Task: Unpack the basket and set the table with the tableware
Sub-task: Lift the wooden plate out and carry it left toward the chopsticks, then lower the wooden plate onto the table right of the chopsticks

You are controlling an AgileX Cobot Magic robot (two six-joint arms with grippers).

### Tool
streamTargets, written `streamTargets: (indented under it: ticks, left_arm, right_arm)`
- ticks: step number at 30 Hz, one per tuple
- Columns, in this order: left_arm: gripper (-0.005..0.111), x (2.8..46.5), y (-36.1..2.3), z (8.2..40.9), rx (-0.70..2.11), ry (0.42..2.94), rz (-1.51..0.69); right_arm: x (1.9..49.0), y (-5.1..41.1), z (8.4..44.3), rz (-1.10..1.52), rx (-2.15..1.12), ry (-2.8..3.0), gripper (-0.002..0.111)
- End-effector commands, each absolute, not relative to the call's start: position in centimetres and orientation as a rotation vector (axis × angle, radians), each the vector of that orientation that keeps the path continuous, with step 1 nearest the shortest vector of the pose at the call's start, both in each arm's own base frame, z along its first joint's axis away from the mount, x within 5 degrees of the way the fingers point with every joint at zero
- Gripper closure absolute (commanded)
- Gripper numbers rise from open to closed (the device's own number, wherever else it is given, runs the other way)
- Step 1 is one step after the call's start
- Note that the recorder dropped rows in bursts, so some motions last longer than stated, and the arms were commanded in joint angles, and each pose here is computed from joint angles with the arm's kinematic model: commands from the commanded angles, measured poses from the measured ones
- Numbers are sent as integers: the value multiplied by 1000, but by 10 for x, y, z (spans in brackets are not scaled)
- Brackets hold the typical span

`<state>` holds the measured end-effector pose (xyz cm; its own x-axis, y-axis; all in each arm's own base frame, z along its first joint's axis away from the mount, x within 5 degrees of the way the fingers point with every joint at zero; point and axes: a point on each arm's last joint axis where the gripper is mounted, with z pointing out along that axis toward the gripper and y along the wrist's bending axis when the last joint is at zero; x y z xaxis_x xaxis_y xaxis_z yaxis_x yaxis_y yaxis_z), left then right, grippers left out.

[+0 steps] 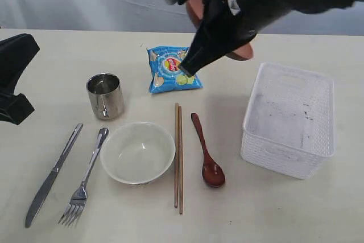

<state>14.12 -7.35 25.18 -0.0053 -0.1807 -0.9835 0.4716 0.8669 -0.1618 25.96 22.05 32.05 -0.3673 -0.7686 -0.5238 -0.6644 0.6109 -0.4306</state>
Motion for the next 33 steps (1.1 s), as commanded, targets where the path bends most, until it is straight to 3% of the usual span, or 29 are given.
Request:
streamTargets:
  ticks: [1, 8, 33]
  left_arm:
    - [107, 140, -73, 251, 254, 1490, -517]
    - [107, 140, -73, 251, 261, 1488, -509]
    - [107, 140, -73, 251, 261, 1488, -509]
  right_arm:
    - [282, 248, 294, -241, -1355, 2195, 109]
    - [304, 266, 221, -388, -1540, 2304, 109]
    - [330, 247, 178, -464, -1492, 2442, 109]
